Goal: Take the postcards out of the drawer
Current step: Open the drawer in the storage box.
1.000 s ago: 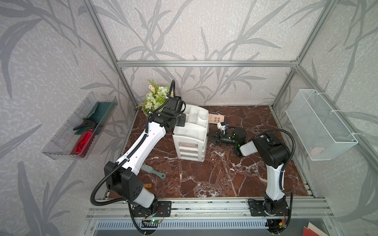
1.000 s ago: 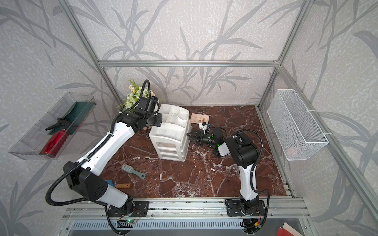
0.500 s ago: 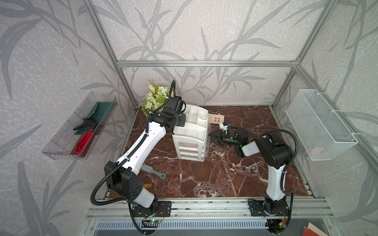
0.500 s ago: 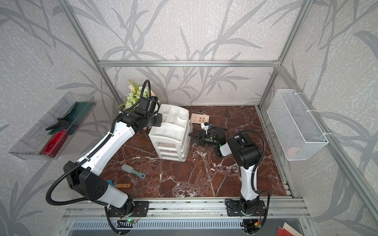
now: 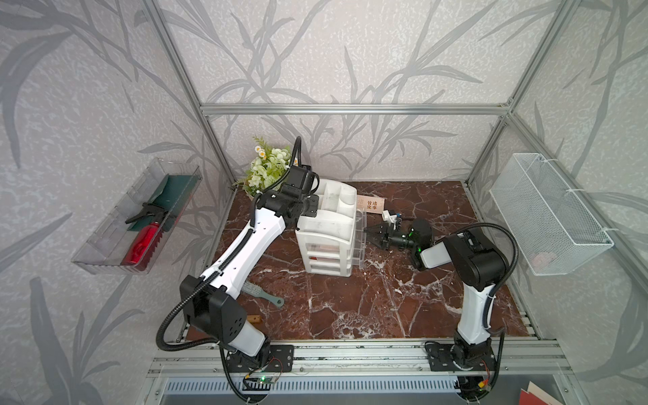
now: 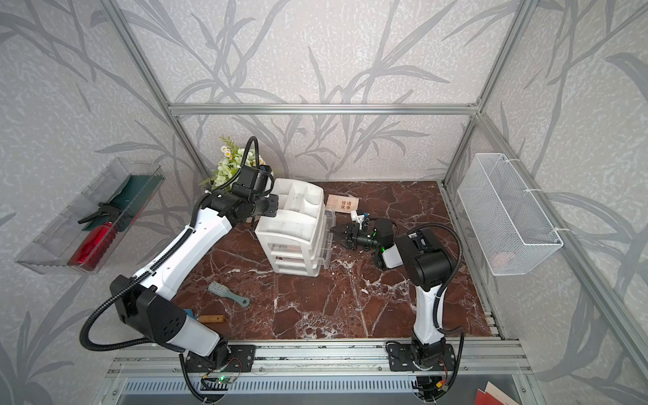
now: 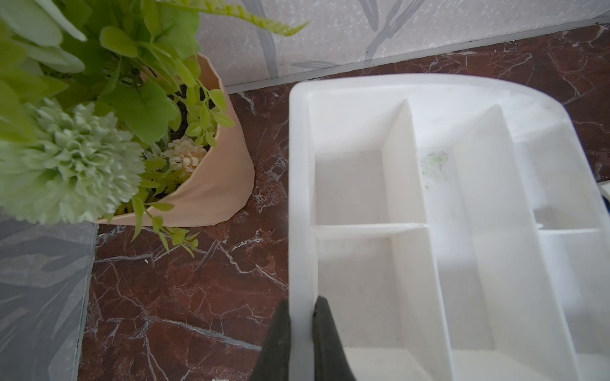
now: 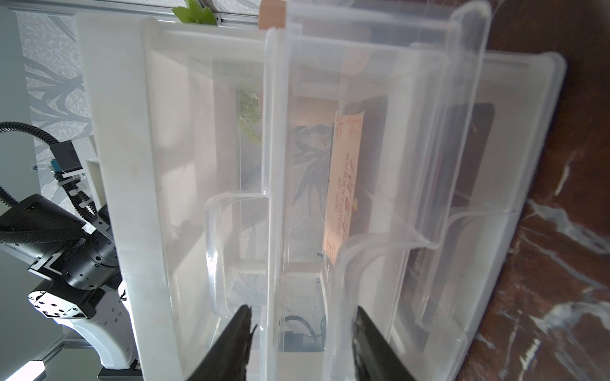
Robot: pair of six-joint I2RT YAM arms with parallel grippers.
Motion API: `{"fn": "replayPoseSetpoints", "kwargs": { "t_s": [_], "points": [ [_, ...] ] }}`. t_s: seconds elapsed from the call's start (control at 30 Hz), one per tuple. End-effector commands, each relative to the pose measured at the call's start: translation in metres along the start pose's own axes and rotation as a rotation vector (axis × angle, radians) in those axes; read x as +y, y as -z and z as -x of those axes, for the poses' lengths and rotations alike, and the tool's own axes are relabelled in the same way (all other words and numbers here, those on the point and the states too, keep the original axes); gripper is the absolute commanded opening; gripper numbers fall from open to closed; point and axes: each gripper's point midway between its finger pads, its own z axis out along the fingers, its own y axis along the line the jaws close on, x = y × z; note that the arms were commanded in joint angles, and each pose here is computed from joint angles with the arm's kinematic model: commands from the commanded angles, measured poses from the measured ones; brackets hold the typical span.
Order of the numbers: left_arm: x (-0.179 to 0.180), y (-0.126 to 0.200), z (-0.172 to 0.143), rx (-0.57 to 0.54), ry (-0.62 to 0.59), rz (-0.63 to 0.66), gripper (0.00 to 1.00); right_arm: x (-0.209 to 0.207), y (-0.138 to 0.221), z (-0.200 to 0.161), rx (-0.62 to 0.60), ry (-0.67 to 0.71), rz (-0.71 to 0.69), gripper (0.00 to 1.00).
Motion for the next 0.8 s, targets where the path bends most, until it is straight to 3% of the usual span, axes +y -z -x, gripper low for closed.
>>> {"fn": "replayPoseSetpoints", "kwargs": {
  "t_s": [0.0,0.77],
  "points": [
    [0.017,-0.021,-0.053,0.217,-0.099,0.108,0.00,0.053,0.013,0.005,-0.008,0.172,0.101,0.48],
    [0.019,-0.021,-0.053,0.221,-0.103,0.124,0.00,0.041,0.052,0.014,-0.043,0.143,0.067,0.47]
  ]
}}
